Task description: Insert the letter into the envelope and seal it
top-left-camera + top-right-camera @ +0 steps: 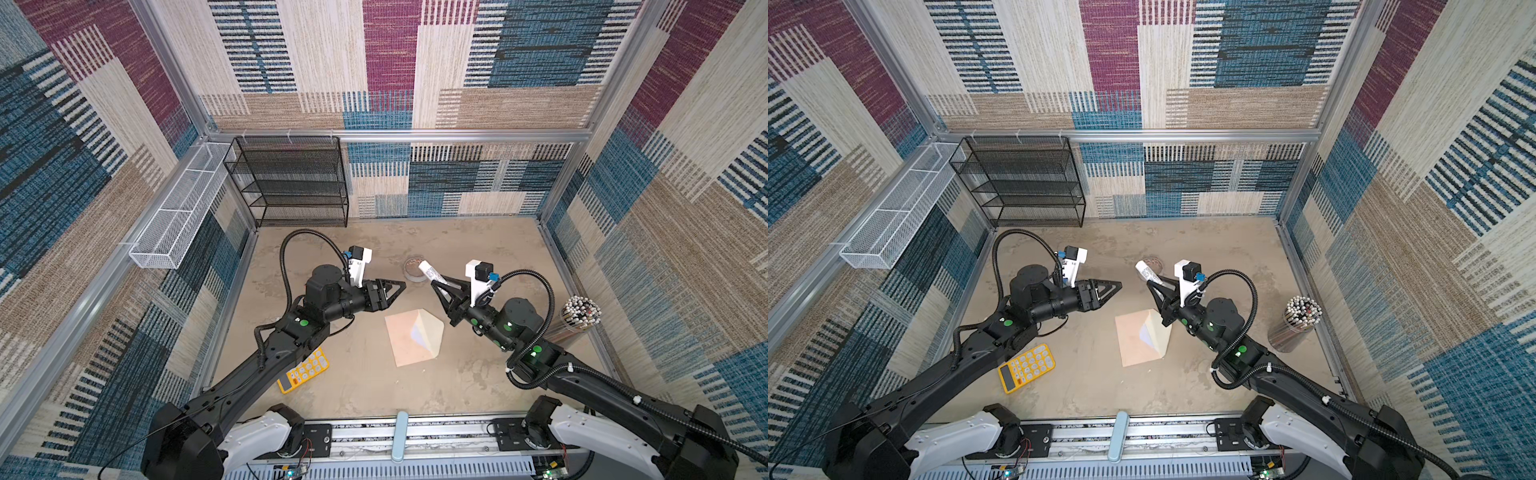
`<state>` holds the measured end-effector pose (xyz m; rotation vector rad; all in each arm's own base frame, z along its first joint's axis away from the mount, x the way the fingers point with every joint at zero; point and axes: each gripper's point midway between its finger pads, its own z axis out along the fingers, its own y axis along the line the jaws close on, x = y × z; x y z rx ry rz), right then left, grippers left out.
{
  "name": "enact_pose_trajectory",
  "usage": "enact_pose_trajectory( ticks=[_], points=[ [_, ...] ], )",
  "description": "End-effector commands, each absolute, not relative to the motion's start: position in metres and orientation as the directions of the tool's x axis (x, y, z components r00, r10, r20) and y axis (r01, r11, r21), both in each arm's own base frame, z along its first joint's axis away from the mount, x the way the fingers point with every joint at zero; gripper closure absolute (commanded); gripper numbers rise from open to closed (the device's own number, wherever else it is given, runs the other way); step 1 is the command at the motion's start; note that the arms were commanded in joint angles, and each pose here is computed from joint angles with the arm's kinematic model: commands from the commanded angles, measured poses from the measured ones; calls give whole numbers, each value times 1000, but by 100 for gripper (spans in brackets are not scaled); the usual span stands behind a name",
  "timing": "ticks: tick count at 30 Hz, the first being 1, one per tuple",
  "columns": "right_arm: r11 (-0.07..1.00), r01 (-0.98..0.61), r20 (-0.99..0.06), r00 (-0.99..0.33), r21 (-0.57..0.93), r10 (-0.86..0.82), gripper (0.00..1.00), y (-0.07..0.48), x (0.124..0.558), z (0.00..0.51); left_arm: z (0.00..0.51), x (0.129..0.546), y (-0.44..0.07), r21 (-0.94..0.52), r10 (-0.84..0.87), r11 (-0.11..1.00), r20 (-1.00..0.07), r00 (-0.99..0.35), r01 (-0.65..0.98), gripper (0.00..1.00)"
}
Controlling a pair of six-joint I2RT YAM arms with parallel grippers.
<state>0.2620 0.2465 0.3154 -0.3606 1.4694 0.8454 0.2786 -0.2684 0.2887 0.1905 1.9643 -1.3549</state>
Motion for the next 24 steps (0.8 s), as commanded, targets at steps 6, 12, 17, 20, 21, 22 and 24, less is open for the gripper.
enact_pose_trajectory(
  ticks=[6,12,17,20,21,22,24],
  points=[
    [614,-737,-893,33,282,450,100,251,266,367,360,298,-282,-789,-470,221,-601,-646,573,6],
    [593,-744,-883,7,309,469,100,258,271,365,374,299,-297,-767,-473,227,-625,-621,600,5],
    [574,-751,-877,-16,327,480,100,263,273,363,373,300,-312,-771,-460,208,-620,-636,602,8],
    [564,-756,-875,-24,332,483,100,267,274,363,376,302,-319,-768,-464,182,-618,-635,614,14],
    [561,-758,-874,-24,333,485,100,267,274,363,376,303,-321,-769,-464,176,-615,-637,615,16],
    [560,-759,-873,-24,333,487,100,268,274,363,375,303,-323,-772,-465,170,-611,-641,613,18],
    [559,-761,-875,-22,329,484,100,270,274,362,377,305,-326,-777,-477,142,-596,-646,613,23]
  ],
)
